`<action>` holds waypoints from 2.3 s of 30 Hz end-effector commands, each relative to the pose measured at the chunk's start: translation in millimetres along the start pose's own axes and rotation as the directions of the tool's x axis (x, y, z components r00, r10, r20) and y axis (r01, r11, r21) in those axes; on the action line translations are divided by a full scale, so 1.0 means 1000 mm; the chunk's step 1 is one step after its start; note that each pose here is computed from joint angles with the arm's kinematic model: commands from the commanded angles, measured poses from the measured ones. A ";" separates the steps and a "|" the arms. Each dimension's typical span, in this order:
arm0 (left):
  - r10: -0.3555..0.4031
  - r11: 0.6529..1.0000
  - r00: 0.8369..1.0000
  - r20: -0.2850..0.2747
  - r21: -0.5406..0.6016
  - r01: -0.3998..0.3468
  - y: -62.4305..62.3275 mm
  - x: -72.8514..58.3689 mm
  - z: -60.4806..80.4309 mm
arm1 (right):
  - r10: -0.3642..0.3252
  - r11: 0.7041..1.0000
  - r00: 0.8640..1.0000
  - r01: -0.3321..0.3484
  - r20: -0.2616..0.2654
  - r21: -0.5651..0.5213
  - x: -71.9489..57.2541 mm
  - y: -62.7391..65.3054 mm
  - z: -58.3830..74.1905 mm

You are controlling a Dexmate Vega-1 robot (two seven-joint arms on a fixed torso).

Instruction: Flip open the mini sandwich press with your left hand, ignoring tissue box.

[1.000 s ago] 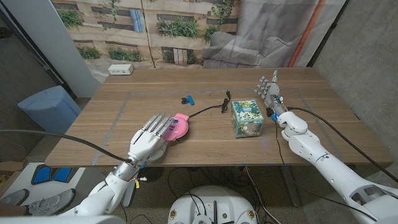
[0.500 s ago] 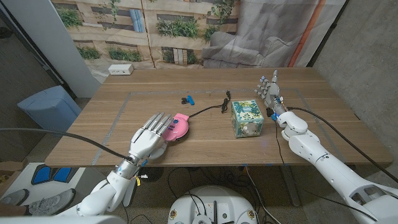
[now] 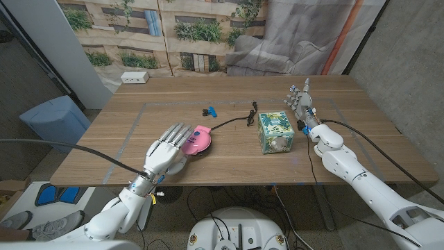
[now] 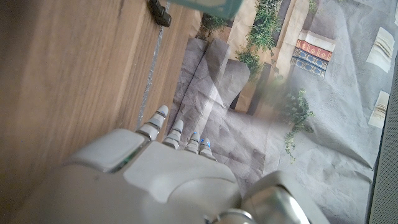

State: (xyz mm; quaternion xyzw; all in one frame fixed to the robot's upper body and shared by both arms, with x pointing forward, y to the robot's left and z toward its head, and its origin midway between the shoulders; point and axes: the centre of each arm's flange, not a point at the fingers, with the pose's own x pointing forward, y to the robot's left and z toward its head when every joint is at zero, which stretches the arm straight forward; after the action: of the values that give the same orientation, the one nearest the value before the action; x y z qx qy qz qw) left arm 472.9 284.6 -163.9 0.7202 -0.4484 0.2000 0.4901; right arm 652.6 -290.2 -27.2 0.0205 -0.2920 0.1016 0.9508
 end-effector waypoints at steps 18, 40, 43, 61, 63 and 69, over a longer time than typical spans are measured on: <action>0.086 0.996 0.996 -0.008 -0.011 -0.086 0.022 0.024 -0.011 | 0.000 1.000 1.000 0.000 0.000 0.000 0.000 0.000 0.000; 0.103 0.994 0.995 -0.003 -0.029 -0.103 0.030 0.048 -0.011 | 0.000 1.000 1.000 0.000 0.000 0.000 0.000 0.000 0.000; 0.103 0.994 0.995 -0.009 -0.028 -0.104 0.031 0.051 -0.012 | 0.000 1.000 1.000 0.000 0.000 0.000 0.000 0.000 0.000; 0.101 0.995 0.995 0.026 -0.015 -0.100 0.039 0.071 -0.023 | 0.000 1.000 1.000 0.000 0.000 0.000 0.000 0.000 0.000; 0.104 0.995 0.994 0.029 -0.015 -0.103 0.041 0.073 -0.023 | 0.000 1.000 1.000 0.000 0.000 0.000 0.000 0.000 0.000; 0.109 0.994 0.993 0.037 -0.019 -0.108 0.044 0.081 -0.024 | 0.000 1.000 1.000 0.000 0.000 0.000 0.000 0.000 0.000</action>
State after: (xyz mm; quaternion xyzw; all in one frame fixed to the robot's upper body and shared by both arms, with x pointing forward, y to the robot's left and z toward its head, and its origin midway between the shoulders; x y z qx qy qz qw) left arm 479.4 267.9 -89.2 0.6953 -0.4894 0.2094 0.4829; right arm 652.7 -290.2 -27.2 0.0204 -0.2920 0.1016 0.9508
